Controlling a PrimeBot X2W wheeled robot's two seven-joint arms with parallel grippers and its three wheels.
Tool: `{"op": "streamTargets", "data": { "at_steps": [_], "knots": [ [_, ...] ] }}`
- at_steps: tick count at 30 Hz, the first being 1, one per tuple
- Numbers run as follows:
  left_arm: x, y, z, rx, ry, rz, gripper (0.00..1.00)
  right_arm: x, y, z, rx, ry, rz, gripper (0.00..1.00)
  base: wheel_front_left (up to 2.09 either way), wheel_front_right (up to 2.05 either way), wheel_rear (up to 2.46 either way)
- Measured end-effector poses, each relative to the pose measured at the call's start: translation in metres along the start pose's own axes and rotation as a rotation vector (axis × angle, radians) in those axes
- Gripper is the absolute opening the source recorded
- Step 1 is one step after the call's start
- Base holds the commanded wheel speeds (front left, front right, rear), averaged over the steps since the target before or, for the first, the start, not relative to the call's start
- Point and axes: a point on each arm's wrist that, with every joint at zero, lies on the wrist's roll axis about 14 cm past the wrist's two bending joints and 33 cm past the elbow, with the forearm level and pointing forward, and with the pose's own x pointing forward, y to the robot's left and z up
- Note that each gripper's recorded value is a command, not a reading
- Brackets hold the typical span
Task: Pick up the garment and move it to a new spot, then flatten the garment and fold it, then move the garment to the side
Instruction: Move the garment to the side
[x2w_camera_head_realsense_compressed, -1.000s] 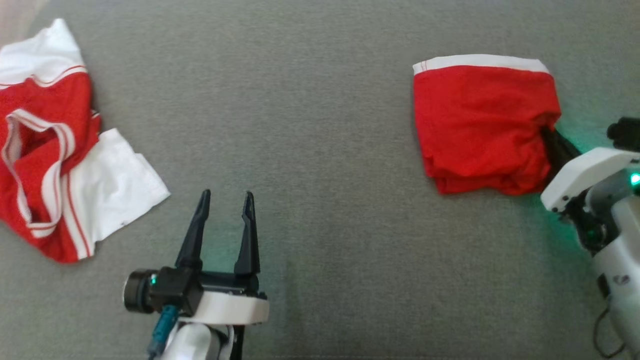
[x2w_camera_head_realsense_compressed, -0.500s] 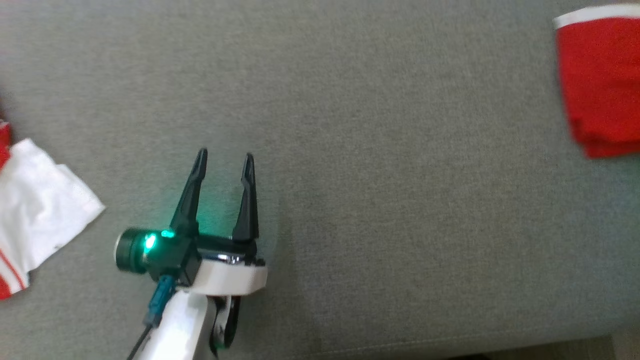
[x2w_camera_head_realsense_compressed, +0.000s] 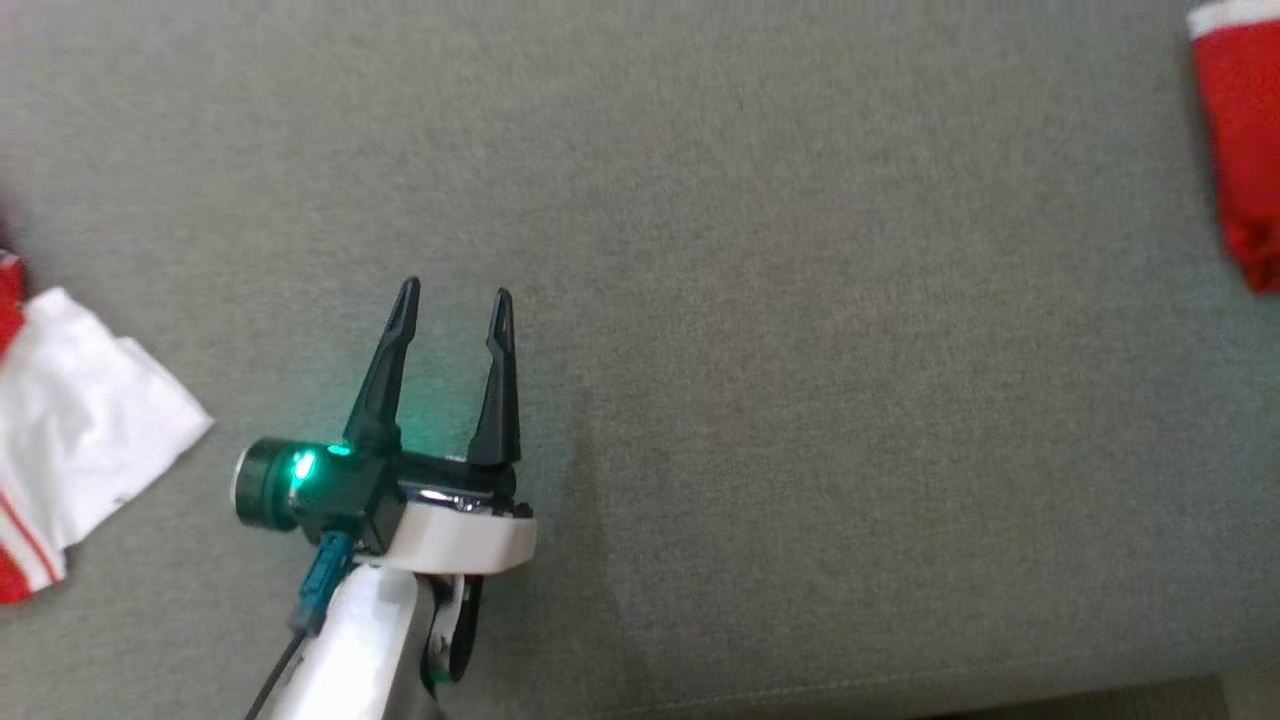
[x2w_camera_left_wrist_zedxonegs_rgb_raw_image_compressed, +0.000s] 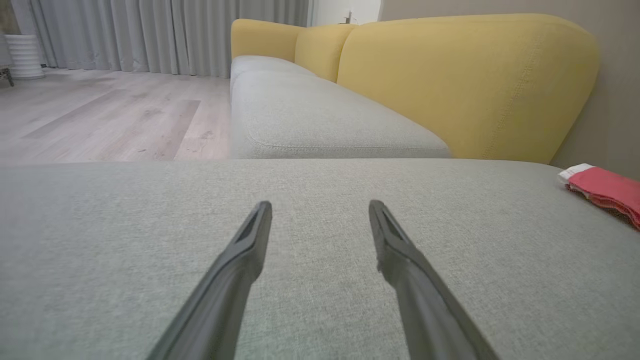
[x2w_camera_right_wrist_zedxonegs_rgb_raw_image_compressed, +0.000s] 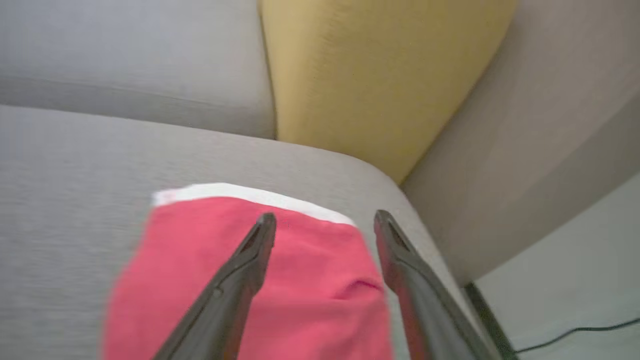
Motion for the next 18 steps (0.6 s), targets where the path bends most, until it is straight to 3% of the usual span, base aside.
{"op": "streamTargets", "data": {
  "at_steps": [5,10,14,18],
  "knots": [
    [-0.027,0.003,0.012,0.001,-0.005,0.04,1.0,-0.026,0.089,0.018,0.189,-0.122,0.153,1.0,0.0,0.0,0.0],
    [-0.064,0.008,0.021,-0.009,-0.012,0.097,1.0,-0.093,0.164,0.0,0.316,-0.132,0.312,1.0,0.0,0.0,0.0],
    [-0.09,0.011,0.037,0.007,-0.057,0.129,1.0,-0.147,0.198,-0.006,0.417,-0.156,0.374,1.0,0.0,0.0,0.0],
    [-0.112,0.02,0.053,0.019,-0.113,0.172,1.0,-0.183,0.219,0.016,0.459,-0.249,0.418,1.0,0.0,0.0,0.0]
  ]
}}
